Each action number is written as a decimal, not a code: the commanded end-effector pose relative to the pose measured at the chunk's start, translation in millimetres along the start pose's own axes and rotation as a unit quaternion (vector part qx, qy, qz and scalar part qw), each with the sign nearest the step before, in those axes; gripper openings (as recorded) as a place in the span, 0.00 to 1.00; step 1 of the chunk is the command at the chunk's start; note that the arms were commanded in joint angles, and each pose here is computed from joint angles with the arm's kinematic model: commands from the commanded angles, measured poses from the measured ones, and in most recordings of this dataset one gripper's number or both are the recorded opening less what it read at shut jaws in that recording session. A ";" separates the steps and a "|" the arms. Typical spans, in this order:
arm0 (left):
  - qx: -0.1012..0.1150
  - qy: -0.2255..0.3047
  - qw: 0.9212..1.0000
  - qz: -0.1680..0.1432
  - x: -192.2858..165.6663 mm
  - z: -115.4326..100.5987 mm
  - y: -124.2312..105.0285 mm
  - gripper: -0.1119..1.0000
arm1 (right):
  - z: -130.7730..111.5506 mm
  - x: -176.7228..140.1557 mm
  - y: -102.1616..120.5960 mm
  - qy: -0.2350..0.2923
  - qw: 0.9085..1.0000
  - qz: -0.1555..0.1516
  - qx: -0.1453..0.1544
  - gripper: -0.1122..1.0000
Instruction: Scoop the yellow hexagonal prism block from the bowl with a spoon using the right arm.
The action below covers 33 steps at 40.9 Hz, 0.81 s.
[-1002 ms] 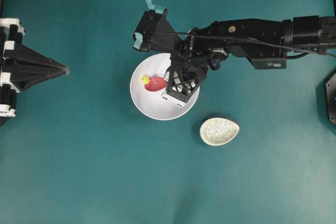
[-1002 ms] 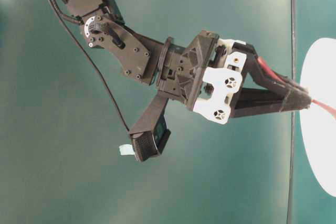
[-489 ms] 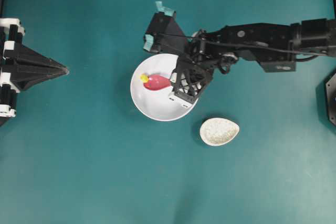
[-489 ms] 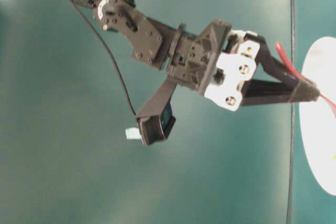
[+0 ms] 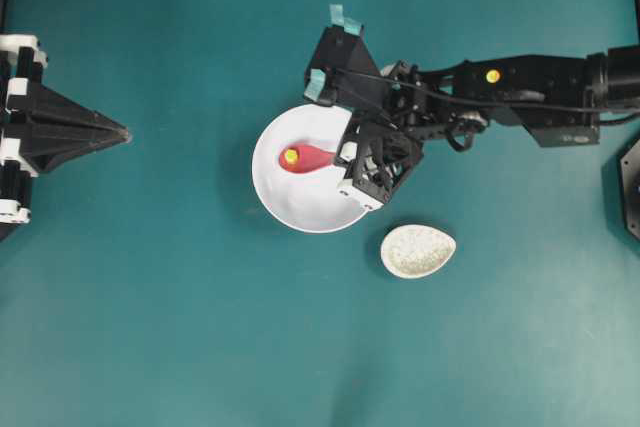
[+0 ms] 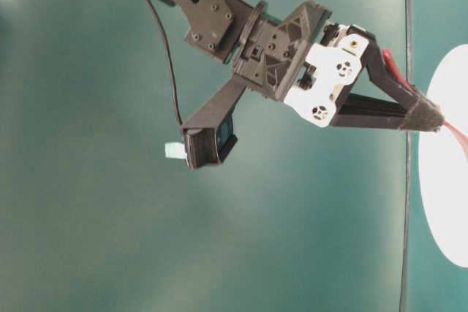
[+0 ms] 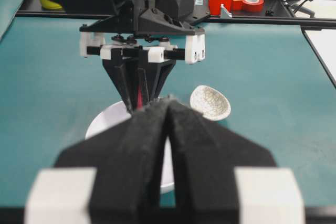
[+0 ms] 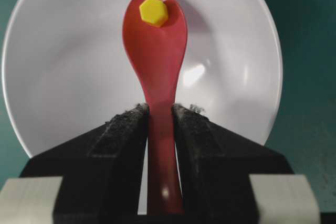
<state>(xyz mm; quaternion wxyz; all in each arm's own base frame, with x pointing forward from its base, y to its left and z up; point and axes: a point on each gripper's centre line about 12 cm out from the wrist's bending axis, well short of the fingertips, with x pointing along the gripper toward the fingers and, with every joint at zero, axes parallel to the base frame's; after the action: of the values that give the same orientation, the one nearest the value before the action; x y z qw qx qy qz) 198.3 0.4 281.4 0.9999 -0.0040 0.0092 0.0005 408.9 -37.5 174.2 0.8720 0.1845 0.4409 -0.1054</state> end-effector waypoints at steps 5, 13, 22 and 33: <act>0.002 -0.004 1.000 0.000 2.1 4.8 -0.1 0.10 | 2.6 -16.7 5.7 -0.056 0.998 0.019 -0.006 0.31; 0.002 -0.004 1.000 0.000 2.1 4.8 -0.1 0.10 | -4.5 -25.1 4.5 -0.101 0.994 0.032 -0.006 0.31; 0.002 -0.004 1.000 0.000 2.1 4.8 -0.1 0.10 | -9.7 -37.9 2.1 -0.148 0.988 0.044 -0.007 0.31; 0.002 -0.004 1.000 0.000 2.1 4.8 -0.1 0.10 | -7.4 -63.8 3.5 -0.182 0.982 0.055 -0.012 0.31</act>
<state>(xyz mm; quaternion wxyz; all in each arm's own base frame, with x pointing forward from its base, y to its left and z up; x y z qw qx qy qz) 198.3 0.1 280.9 0.9999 -0.0039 0.0115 -0.0002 368.5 -31.2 199.4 0.9340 0.1791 0.2953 -0.0914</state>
